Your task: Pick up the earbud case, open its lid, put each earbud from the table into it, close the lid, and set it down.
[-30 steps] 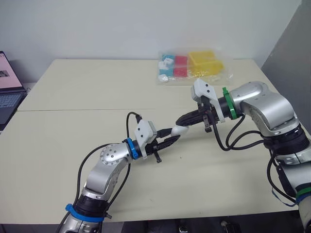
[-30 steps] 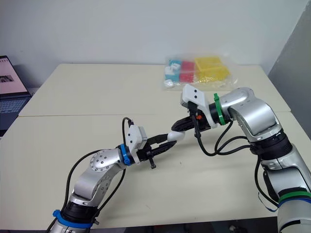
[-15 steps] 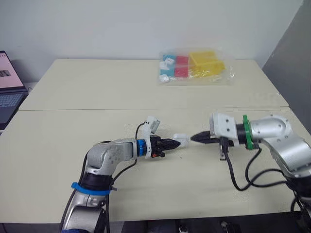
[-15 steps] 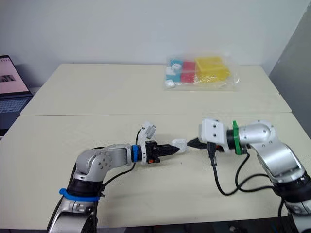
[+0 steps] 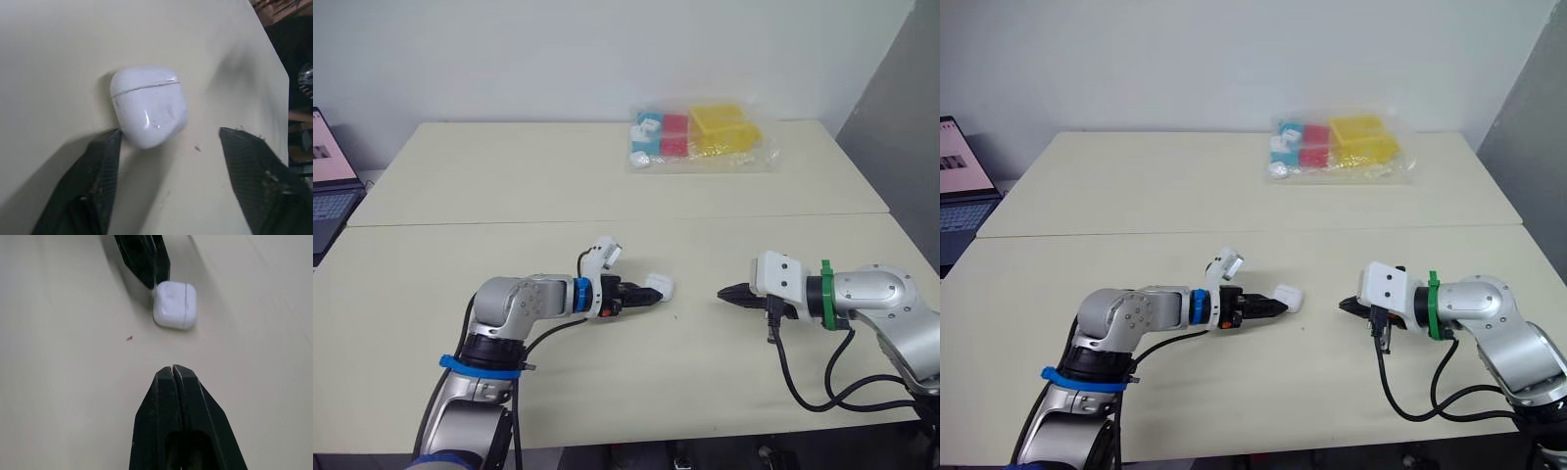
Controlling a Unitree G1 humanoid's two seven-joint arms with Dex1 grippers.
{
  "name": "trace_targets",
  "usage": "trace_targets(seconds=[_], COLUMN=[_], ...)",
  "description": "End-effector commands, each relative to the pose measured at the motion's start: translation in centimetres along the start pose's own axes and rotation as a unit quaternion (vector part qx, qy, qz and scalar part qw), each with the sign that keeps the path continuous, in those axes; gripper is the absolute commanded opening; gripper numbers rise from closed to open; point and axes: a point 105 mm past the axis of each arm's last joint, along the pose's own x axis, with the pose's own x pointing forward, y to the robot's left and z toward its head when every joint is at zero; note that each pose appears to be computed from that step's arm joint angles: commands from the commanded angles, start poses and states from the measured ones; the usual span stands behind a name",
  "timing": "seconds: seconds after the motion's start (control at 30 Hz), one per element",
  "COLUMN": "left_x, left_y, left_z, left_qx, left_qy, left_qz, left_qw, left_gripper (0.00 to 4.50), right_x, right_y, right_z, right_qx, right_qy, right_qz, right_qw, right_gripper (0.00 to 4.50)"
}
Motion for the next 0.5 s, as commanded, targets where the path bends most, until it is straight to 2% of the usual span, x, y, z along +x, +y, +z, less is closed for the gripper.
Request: trace_targets(seconds=[0.03,0.07,0.17,0.2,0.27,0.5], left_x=[-1.4,-1.9,-4.3,-5.4,-7.2,-11.0], left_y=[-0.2,-0.2,0.2,-0.1,-0.6,-2.5], left_z=[0.1,-0.1,0.1,0.3,0.1,1.3], left_qx=[0.067,0.090,0.164,0.200,0.280,0.388], left_qy=[-0.014,-0.014,-0.044,-0.058,-0.053,-0.088], left_qz=[0.015,0.022,0.059,0.063,0.063,0.045], left_qw=[0.998,0.996,0.984,0.976,0.956,0.916], left_gripper=[4.48,4.48,4.50,4.50,4.50,4.50], right_x=[-0.8,-0.9,-1.2,-1.4,-1.9,-4.1], right_y=[0.0,0.1,-0.6,-0.7,-0.7,-0.7], right_z=[1.4,1.5,2.2,2.5,3.0,3.1], right_qx=[-0.020,-0.018,-0.035,-0.034,-0.031,-0.042], right_qy=[-0.020,-0.025,-0.036,-0.040,-0.047,-0.038], right_qz=[-0.001,0.000,-0.021,-0.020,-0.016,-0.006], right_qw=[1.000,1.000,0.999,0.998,0.998,0.998], right_gripper=[0.00,0.00,0.63,0.98,1.70,4.26])
